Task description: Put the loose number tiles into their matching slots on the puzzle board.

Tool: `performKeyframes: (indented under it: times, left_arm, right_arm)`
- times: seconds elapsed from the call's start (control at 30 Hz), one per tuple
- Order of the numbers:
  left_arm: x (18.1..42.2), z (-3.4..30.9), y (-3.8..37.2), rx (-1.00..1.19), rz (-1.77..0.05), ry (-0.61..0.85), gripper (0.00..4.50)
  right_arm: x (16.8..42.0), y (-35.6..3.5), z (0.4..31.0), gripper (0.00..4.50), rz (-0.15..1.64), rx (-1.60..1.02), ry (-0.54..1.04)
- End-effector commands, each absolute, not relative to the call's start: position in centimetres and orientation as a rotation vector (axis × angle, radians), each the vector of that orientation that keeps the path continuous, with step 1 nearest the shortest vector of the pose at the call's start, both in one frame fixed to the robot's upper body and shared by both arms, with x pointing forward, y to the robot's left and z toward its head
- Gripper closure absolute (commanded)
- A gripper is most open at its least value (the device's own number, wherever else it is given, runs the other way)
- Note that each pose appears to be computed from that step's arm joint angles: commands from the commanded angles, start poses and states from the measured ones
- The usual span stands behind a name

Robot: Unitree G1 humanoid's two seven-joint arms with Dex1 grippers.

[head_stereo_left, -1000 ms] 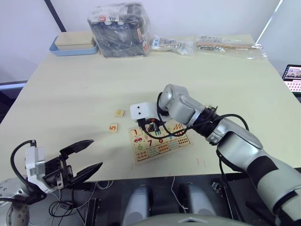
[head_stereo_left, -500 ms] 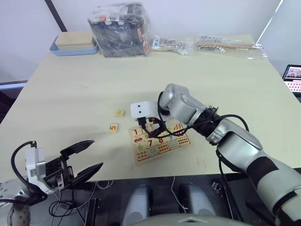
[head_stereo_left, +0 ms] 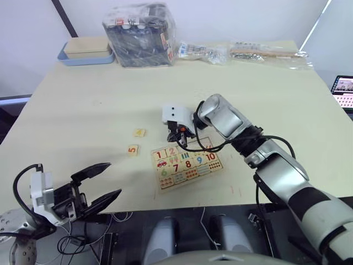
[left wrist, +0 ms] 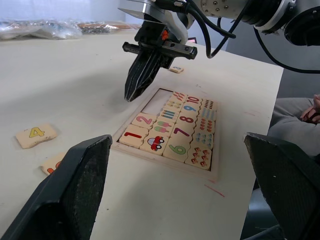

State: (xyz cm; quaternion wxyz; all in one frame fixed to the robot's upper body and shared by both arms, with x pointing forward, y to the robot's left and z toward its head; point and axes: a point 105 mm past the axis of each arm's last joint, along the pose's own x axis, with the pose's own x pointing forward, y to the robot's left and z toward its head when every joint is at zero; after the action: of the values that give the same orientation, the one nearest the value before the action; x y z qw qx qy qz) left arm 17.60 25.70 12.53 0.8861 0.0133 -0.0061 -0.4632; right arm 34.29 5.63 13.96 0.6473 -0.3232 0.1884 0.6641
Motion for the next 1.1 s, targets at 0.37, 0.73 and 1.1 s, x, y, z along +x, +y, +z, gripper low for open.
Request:
performKeyframes:
  times: [0.37,0.73,1.1]
  left_arm:
    - [17.6,13.4,25.9,0.065,-0.964,-0.037,0.0]
    - [17.7,13.5,25.9,0.067,-0.961,-0.039,0.0]
    - [17.9,13.5,25.8,0.066,-0.962,-0.044,0.0]
  right_arm:
    - [34.6,5.6,12.6,4.48,1.496,-0.821,0.406]
    - [34.1,5.4,12.2,4.48,1.525,-0.839,0.426]
    - [34.3,5.1,12.7,4.48,1.522,-0.839,0.404]
